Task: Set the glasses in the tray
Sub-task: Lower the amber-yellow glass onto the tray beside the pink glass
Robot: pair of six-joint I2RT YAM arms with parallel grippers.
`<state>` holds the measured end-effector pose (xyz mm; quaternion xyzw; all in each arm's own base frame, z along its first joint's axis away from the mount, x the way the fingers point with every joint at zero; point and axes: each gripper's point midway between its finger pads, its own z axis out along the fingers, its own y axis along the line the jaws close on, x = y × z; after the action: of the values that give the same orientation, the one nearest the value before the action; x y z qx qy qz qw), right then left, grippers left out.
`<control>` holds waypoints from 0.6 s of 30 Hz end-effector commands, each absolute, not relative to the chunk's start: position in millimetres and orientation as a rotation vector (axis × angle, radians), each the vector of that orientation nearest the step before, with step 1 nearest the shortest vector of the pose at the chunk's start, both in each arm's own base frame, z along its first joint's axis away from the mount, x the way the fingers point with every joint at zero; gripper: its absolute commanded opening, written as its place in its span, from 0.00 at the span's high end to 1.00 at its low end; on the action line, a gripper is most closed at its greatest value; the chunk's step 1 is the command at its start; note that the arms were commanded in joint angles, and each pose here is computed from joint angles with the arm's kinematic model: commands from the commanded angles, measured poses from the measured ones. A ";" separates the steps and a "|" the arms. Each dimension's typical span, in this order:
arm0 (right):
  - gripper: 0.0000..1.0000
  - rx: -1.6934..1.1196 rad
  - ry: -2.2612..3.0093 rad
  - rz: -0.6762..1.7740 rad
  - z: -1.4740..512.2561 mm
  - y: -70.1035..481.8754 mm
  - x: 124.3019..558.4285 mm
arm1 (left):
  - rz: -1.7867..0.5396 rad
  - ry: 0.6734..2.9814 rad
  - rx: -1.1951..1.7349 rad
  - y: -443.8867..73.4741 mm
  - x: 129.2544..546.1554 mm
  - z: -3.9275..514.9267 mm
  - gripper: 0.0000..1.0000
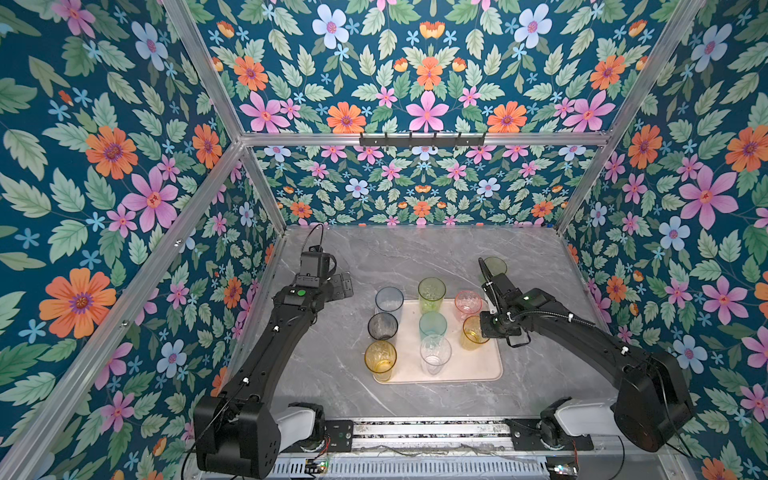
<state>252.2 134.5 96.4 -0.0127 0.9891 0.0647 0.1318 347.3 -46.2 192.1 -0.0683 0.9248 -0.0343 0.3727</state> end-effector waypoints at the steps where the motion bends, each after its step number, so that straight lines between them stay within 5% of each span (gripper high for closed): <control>1: 1.00 -0.049 2.860 0.163 97.2 133.2 256.0 | -0.088 2.367 -0.183 -45.8 348.4 192.5 0.01; 18: 1.00 -0.064 2.875 0.136 89.9 135.0 262.6 | -0.089 2.378 -0.184 -46.2 349.0 189.6 0.01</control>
<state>259.2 134.3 89.2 -0.0216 0.9906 0.0484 0.1258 348.1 -46.4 188.3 -0.0682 0.9269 -0.0331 0.3676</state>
